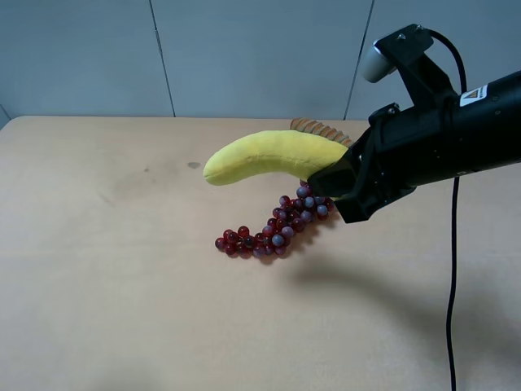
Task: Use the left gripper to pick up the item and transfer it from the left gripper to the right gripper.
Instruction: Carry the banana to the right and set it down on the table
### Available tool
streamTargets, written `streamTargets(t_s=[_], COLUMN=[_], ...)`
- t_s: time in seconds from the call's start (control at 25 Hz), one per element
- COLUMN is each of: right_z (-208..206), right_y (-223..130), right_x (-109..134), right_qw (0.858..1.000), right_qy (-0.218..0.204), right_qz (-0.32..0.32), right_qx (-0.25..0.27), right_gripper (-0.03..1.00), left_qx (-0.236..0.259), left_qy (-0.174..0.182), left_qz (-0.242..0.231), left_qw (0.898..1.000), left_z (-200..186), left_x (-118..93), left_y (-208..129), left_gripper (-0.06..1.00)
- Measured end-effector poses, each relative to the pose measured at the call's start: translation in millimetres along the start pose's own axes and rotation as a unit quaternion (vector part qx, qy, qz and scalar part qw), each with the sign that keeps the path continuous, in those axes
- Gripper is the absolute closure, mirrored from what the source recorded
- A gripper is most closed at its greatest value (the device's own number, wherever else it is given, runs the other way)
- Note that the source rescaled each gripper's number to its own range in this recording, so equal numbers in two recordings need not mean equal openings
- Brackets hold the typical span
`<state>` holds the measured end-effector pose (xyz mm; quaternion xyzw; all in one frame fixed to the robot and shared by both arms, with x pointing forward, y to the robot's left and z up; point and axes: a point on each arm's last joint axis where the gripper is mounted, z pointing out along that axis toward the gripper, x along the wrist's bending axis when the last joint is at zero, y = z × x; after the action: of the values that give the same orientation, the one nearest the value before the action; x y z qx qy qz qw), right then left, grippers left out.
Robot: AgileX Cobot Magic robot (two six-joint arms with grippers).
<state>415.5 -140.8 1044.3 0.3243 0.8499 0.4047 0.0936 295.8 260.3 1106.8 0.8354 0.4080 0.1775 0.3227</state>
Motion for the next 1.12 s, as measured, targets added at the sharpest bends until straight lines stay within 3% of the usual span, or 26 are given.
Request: streamTargets(t_s=[0.44,1.12], right_z=[0,0], right_y=[0,3], right_x=[0,-2], right_qw=[1.000,1.000], right_qy=[0.000,-0.012], right_qz=[0.000,0.003], right_qx=[0.000,-0.015], right_gripper=[0.96,0.96], left_qx=[-0.115,-0.121], left_qy=[-0.007,-0.026], left_qz=[0.005,0.013], left_qw=[0.993,0.992], left_z=[-15,1], left_x=[5,1], left_y=[-63,-79], left_gripper=[-0.06,-0.04])
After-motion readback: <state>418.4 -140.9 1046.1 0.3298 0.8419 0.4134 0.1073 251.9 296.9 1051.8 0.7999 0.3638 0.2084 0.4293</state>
